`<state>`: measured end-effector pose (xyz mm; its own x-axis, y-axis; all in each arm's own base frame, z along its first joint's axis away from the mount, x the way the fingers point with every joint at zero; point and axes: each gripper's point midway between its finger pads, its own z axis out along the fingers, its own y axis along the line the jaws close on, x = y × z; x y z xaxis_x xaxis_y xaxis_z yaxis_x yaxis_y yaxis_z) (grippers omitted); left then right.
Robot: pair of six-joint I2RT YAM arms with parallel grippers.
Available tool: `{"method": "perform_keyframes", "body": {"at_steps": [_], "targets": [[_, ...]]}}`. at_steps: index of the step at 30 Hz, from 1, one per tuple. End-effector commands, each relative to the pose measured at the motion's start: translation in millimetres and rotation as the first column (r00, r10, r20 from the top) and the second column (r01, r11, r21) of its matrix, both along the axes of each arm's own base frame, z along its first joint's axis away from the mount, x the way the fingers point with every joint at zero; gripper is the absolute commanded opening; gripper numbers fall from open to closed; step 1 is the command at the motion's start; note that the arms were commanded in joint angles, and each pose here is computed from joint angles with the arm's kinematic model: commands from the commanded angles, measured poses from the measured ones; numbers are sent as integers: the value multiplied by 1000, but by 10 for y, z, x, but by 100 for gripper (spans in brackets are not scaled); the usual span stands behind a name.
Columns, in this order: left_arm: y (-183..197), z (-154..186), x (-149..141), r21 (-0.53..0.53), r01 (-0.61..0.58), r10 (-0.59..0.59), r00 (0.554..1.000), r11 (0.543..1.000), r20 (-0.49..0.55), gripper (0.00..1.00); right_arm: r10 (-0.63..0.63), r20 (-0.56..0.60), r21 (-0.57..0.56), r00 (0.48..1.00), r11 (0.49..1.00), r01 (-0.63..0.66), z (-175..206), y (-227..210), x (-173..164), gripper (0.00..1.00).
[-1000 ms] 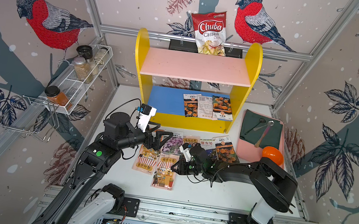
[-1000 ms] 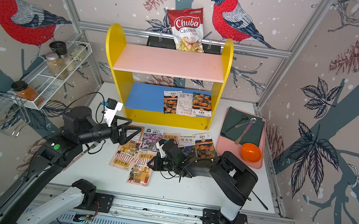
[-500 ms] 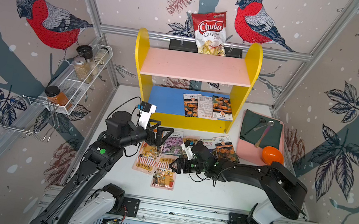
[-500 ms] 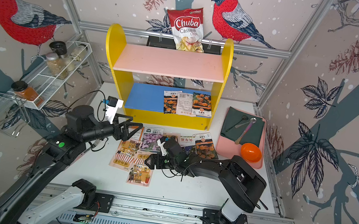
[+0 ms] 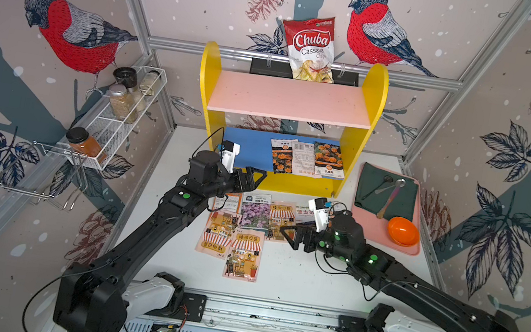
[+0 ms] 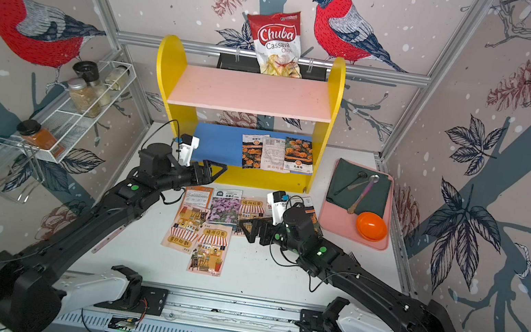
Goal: Take the seed bag off the shelf
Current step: Place the seed packet at the center of the board.
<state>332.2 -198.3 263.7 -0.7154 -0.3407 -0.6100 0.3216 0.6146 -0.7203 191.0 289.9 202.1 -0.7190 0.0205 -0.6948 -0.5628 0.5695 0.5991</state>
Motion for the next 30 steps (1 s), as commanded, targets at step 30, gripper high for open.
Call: {"method": "perform_keyframes", "body": {"at_steps": [30], "targets": [[-644,-891,1036,-238,-164,100,960,957,-260,65,-143,152,39,978,990,139,567,-618,108,100]]}}
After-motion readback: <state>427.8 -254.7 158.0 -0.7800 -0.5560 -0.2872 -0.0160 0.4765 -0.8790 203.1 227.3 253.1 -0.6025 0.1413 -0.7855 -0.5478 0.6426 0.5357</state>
